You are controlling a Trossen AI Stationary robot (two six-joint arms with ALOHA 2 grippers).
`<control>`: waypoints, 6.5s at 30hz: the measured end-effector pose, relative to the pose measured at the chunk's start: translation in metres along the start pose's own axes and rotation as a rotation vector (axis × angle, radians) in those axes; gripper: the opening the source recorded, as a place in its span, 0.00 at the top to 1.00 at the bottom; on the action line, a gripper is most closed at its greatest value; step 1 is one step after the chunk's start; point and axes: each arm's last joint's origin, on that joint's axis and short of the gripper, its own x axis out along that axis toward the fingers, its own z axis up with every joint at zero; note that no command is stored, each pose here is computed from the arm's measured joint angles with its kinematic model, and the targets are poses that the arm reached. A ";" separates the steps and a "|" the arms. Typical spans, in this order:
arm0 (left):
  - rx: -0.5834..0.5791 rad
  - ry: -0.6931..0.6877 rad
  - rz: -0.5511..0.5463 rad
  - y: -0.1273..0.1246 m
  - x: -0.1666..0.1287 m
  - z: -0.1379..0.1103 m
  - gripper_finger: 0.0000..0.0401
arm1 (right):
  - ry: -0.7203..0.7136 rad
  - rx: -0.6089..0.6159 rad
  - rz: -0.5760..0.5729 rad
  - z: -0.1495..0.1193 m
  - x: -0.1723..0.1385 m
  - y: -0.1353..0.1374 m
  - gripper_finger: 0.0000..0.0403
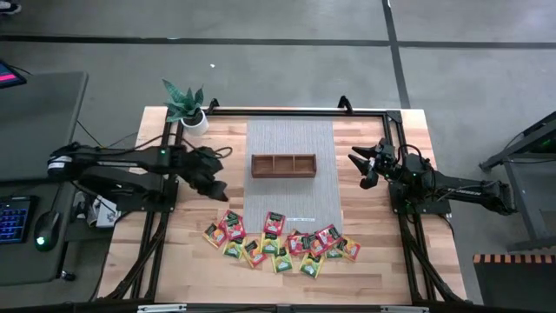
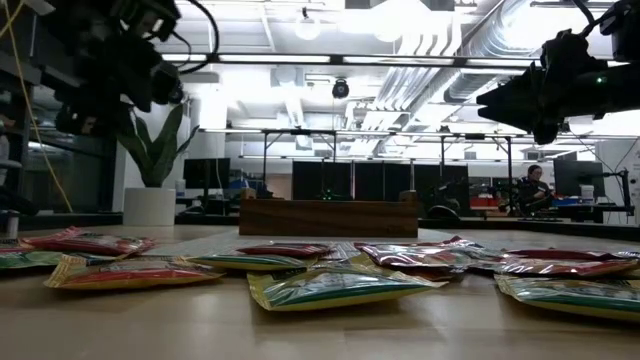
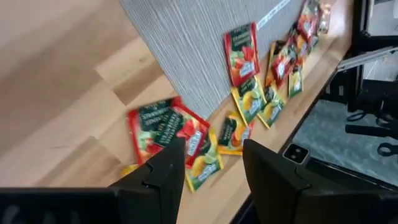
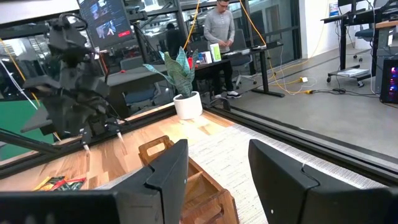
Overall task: Pick & Place Tea
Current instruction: Put the red tea bag into the left section of the wooden organizer
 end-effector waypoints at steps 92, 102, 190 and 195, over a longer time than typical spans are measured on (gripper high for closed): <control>-0.217 0.149 0.069 0.005 0.117 -0.025 0.22 | 0.000 0.000 0.000 0.000 0.000 0.000 0.59; -0.221 0.155 0.087 0.007 0.117 -0.026 0.32 | 0.000 0.000 0.000 0.000 0.000 0.000 0.59; 0.651 -0.202 -0.007 -0.064 0.017 0.016 1.00 | 0.000 0.000 0.000 0.000 0.000 0.000 0.59; 0.782 -0.183 0.097 -0.073 -0.008 0.029 1.00 | 0.000 0.000 0.000 0.000 0.000 0.000 0.59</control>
